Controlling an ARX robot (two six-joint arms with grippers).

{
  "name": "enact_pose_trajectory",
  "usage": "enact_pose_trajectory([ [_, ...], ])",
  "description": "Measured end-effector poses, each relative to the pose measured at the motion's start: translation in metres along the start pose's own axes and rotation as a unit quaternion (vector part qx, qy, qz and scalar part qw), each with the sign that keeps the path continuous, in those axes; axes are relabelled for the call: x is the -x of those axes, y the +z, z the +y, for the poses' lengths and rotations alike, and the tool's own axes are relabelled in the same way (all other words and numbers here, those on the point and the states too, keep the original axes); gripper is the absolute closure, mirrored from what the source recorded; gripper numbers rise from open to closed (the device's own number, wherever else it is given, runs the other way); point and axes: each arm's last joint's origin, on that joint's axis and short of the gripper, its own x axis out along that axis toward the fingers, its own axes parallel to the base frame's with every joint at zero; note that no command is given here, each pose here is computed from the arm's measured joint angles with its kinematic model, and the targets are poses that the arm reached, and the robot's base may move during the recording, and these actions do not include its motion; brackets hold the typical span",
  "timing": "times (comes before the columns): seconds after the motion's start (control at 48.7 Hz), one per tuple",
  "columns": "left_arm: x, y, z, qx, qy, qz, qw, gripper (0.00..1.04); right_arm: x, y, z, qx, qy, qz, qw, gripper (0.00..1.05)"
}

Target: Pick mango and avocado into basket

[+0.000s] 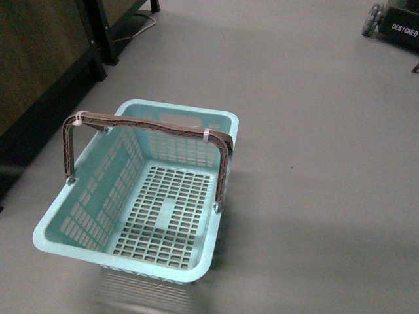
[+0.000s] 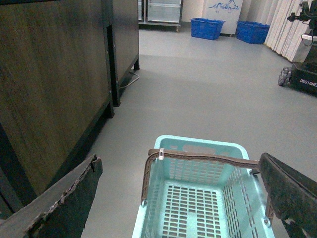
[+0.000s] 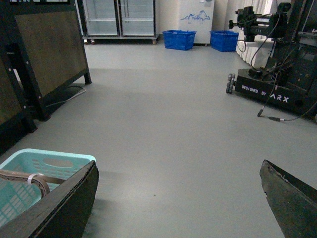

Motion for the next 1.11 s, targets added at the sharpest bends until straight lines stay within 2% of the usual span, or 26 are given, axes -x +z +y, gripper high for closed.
enact_pose_trajectory([
  [0.164,0.0,0.0,0.0,0.0,0.0,0.0,1.0,0.07,0.0,0.0,0.0,0.0,0.0,0.0,1.0,0.08],
  [0.246,-0.003,-0.005,0.0,0.056,0.013,0.08,0.995,0.07,0.0,0.0,0.0,0.0,0.0,0.0,1.0,0.08],
  [0.328,-0.02,-0.011,-0.005,0.157,0.019,0.166,0.973,0.07,0.0,0.0,0.0,0.0,0.0,0.0,1.0,0.08],
  [0.533,-0.071,-0.012,-0.023,0.311,0.003,0.218,0.925,0.07,0.0,0.0,0.0,0.0,0.0,0.0,1.0,0.08],
  [0.595,-0.101,-0.024,-0.031,0.379,0.011,0.244,0.893,0.07,0.0,0.0,0.0,0.0,0.0,0.0,1.0,0.08],
  [0.656,-0.127,-0.048,-0.038,0.414,0.039,0.283,0.864,0.07,0.0,0.0,0.0,0.0,0.0,0.0,1.0,0.08],
  [0.8,-0.154,-0.087,-0.05,0.447,0.064,0.328,0.829,0.07,0.0,0.0,0.0,0.0,0.0,0.0,1.0,0.08],
  [0.944,-0.181,-0.118,-0.057,0.474,0.078,0.328,0.813,0.07,0.0,0.0,0.0,0.0,0.0,0.0,1.0,0.08],
  [1.108,-0.205,-0.128,-0.058,0.508,0.072,0.286,0.809,0.07,0.0,0.0,0.0,0.0,0.0,0.0,1.0,0.08],
])
